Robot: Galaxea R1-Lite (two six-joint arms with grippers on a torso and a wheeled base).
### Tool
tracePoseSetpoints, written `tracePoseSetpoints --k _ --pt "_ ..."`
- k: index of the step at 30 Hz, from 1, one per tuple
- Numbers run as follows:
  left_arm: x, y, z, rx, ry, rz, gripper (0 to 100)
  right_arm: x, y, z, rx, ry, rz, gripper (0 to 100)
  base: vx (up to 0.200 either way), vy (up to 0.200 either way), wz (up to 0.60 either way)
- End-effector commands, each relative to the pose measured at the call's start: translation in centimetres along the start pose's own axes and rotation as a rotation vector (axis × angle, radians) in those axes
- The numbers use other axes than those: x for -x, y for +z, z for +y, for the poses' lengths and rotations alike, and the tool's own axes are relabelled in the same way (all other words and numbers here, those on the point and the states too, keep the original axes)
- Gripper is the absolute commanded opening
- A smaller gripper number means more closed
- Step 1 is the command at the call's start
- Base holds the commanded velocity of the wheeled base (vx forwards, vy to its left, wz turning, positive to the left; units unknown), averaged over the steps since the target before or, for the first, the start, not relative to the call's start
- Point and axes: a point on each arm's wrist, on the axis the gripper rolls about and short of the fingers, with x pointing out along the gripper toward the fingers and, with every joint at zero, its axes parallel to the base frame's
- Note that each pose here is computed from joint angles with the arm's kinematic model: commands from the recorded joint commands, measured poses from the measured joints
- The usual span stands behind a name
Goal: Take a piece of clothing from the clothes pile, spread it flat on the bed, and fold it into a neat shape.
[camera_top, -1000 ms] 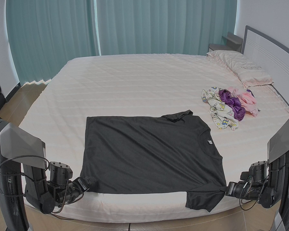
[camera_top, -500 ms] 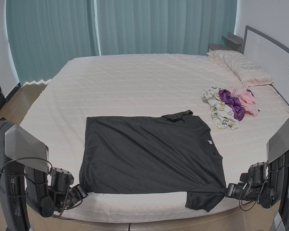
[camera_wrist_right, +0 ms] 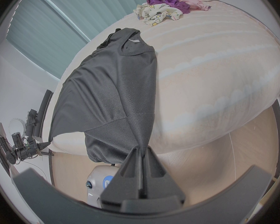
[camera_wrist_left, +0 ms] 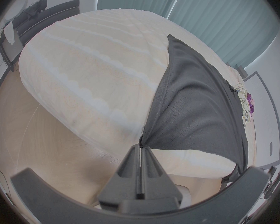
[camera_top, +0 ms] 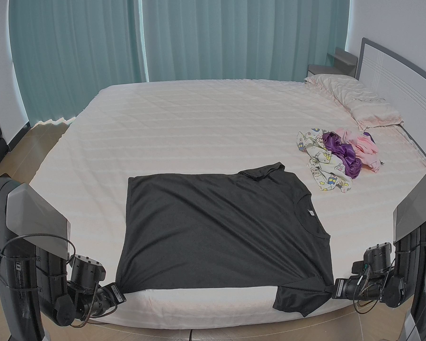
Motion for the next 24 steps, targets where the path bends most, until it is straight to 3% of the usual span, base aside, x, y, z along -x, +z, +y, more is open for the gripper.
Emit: tracePoseSetpoints --k 1,5,6,10,11,16,24 --pt "0.1 0.0 0.2 -0.005 0.006 0.003 0 0.6 0.0 0.1 0.009 0.003 -0.009 0 0.000 0.000 0.00" --pt "-0.2 0.0 0.1 -0.010 0.007 0.001 0 0.8 0.0 0.1 0.010 -0.002 -0.004 0 0.000 0.000 0.00" --pt "-0.2 0.0 0.1 -0.010 0.007 0.001 0 0.8 0.0 0.1 0.010 -0.002 -0.004 100 0.000 0.000 0.00" --pt "-0.6 -0.1 0.1 -0.011 0.009 0.007 0 0.2 -0.5 0.0 0.019 -0.005 0.029 100 0.000 0.000 0.00" --pt "-0.6 -0.1 0.1 -0.011 0.009 0.007 100 0.2 -0.5 0.0 0.019 -0.005 0.029 100 0.000 0.000 0.00" --pt "-0.3 0.1 0.1 -0.005 -0.001 -0.001 100 0.4 0.3 0.0 0.008 0.010 -0.037 100 0.000 0.000 0.00" --pt "2.3 3.2 -0.4 0.064 -0.104 -0.154 100 3.0 3.5 -0.6 -0.067 0.043 -0.266 100 0.000 0.000 0.00"
